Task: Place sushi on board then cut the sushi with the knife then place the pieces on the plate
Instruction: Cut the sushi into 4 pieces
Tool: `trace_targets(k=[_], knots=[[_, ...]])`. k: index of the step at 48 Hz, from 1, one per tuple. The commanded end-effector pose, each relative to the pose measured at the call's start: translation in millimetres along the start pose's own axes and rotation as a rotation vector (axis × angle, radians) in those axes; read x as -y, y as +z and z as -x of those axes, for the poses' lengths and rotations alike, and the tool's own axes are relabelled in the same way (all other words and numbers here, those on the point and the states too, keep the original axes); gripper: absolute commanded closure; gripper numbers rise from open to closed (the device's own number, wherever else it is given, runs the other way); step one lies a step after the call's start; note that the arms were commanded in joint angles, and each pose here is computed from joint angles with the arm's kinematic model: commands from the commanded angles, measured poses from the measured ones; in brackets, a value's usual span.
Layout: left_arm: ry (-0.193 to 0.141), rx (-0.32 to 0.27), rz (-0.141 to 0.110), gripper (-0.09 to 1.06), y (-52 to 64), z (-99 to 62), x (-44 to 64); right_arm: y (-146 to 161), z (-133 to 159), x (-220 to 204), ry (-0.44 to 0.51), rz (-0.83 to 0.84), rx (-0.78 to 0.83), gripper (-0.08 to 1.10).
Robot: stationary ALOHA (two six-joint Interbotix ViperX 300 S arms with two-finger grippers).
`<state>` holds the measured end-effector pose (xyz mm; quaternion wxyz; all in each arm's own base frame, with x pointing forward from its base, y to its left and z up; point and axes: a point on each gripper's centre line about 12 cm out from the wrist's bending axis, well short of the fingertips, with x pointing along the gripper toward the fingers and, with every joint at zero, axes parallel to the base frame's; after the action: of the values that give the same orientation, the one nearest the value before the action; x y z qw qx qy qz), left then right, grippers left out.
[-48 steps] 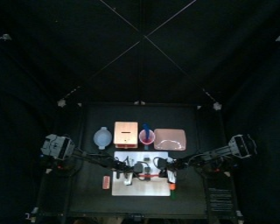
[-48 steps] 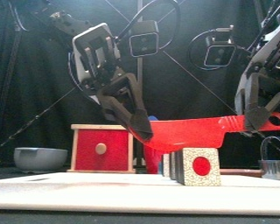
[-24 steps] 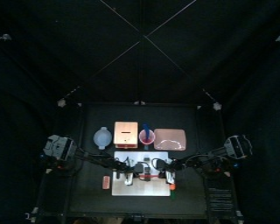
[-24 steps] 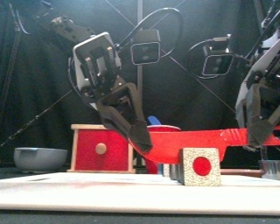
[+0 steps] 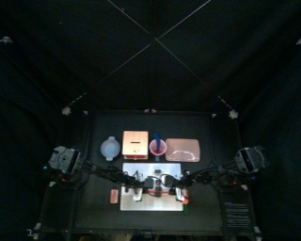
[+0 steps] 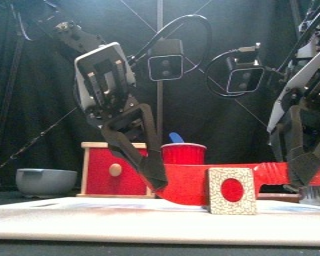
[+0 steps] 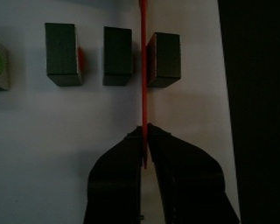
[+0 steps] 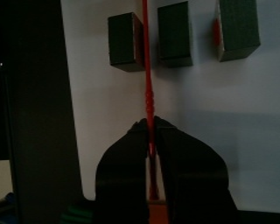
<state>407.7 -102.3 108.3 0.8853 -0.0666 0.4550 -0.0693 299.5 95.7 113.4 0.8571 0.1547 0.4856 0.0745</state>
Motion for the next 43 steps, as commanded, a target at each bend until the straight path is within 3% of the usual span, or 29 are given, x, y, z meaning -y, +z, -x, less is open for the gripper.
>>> trace_targets(k=[1, 13, 19, 28, 43], knots=[[-0.013, 0.025, -0.003, 0.47, 8.1, 8.0, 6.0, 0.5, 3.7, -11.6, 0.029, 0.018, 0.003, 0.65], [-0.018, 0.034, -0.006, 0.47, 10.1, 11.0, 8.0, 3.1, 9.4, -15.2, 0.043, 0.019, 0.019, 0.65], [-0.024, 0.06, -0.009, 0.47, 16.7, 20.4, 10.1, 6.7, 17.6, -16.6, 0.053, 0.018, 0.044, 0.65], [-0.03, 0.116, -0.053, 0.46, 27.1, 40.3, 13.9, 14.0, 35.4, -21.8, 0.077, 0.033, 0.101, 0.65], [0.009, 0.269, -0.142, 0.31, 43.9, 63.1, -0.1, 10.3, 70.0, -11.8, 0.091, 0.027, 0.172, 0.65]])
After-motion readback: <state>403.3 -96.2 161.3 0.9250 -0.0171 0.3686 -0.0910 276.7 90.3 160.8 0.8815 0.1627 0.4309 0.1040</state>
